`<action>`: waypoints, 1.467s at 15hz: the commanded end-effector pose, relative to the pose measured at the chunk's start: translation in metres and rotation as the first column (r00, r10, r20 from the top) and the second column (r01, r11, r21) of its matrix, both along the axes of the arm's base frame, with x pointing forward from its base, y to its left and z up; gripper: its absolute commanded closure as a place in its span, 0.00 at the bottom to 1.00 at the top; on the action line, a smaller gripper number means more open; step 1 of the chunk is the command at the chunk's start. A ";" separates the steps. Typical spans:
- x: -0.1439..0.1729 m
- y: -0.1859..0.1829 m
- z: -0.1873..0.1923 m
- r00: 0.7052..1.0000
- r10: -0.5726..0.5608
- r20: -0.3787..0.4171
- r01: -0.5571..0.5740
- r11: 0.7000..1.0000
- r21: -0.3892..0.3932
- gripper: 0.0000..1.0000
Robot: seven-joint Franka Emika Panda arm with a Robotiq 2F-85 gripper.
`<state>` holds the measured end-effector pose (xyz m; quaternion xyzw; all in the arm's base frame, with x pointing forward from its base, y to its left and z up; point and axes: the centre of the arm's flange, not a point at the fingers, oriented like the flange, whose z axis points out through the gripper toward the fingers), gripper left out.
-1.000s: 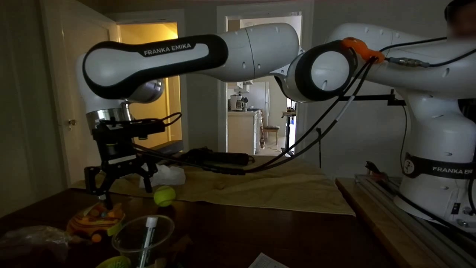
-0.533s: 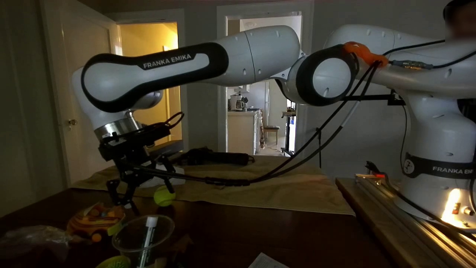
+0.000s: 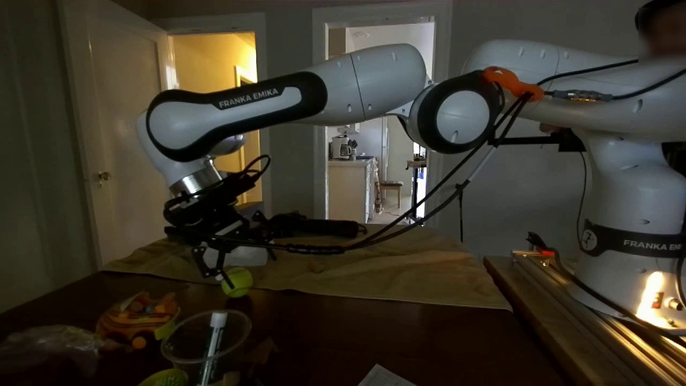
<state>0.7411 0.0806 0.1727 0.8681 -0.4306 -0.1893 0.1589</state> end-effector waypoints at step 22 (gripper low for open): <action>0.047 -0.046 -0.022 0.941 0.311 0.133 -0.324 0.941 0.094 0.00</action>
